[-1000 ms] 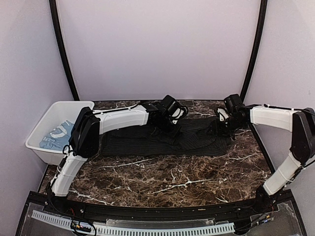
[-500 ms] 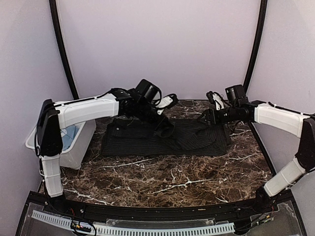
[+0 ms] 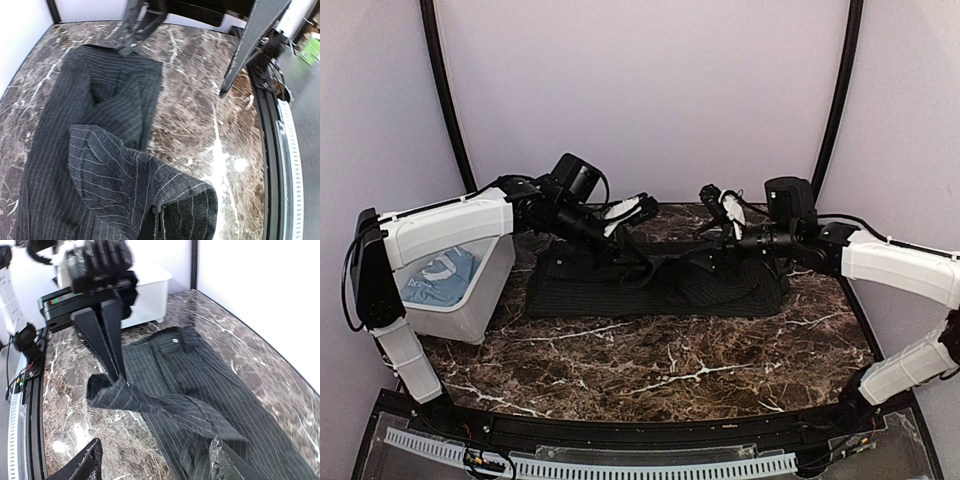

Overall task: Fold and stack the mixed laundry pile
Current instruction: Pass from the left arm to the right

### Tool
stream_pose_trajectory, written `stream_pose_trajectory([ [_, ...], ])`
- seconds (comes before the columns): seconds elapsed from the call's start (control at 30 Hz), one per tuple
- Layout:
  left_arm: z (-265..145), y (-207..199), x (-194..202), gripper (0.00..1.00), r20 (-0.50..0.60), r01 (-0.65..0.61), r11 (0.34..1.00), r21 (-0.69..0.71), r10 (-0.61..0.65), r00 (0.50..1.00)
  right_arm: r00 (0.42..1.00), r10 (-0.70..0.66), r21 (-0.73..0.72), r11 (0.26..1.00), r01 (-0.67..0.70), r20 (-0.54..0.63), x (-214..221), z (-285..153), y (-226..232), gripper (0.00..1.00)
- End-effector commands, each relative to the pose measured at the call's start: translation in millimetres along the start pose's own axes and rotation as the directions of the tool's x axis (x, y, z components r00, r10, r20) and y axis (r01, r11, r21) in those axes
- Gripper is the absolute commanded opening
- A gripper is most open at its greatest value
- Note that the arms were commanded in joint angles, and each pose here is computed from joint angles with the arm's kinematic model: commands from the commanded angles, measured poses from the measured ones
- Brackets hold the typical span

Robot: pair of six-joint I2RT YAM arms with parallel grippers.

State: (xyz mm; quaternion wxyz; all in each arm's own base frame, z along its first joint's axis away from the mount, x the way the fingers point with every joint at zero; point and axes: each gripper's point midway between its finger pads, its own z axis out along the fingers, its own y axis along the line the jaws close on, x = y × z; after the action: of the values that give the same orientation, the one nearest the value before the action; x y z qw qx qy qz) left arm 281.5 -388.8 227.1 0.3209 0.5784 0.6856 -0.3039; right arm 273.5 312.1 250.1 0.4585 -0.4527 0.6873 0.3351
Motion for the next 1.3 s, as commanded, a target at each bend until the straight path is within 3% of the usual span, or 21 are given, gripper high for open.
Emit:
stream_pose_trajectory([
  [0.0,-33,-34,-21,0.00,0.113,-0.151,0.986,0.067,0.142,0.983,0.984,-0.172,0.011,0.985,0.171,0.041,-19,14,6,0.70],
  [0.33,-49,-46,-23,0.00,0.155,-0.191,0.979,0.069,0.178,0.972,0.964,-0.263,-0.069,0.962,0.264,0.032,-24,46,26,0.66],
  [0.63,-56,-52,-26,0.00,0.192,-0.217,0.973,0.078,0.199,0.961,0.954,-0.289,-0.115,0.948,0.296,0.075,-40,51,40,0.57],
  [0.8,-59,-48,-30,0.00,0.211,-0.213,0.975,0.062,0.195,0.958,0.949,-0.314,-0.166,0.934,0.316,0.037,-36,55,58,0.33],
  [0.97,-66,-37,-30,0.00,0.226,-0.185,0.983,0.011,0.178,0.958,0.957,-0.291,-0.175,0.942,0.287,0.008,-35,57,60,0.02],
  [1.17,-66,-10,-27,0.02,0.217,-0.103,0.990,-0.097,0.122,0.969,0.967,-0.255,-0.108,0.961,0.253,-0.004,-37,63,47,0.00],
  [1.27,-67,-10,-24,0.01,0.225,-0.092,0.992,-0.085,0.109,0.968,0.967,-0.254,-0.098,0.963,0.253,0.004,-37,67,45,0.00],
])
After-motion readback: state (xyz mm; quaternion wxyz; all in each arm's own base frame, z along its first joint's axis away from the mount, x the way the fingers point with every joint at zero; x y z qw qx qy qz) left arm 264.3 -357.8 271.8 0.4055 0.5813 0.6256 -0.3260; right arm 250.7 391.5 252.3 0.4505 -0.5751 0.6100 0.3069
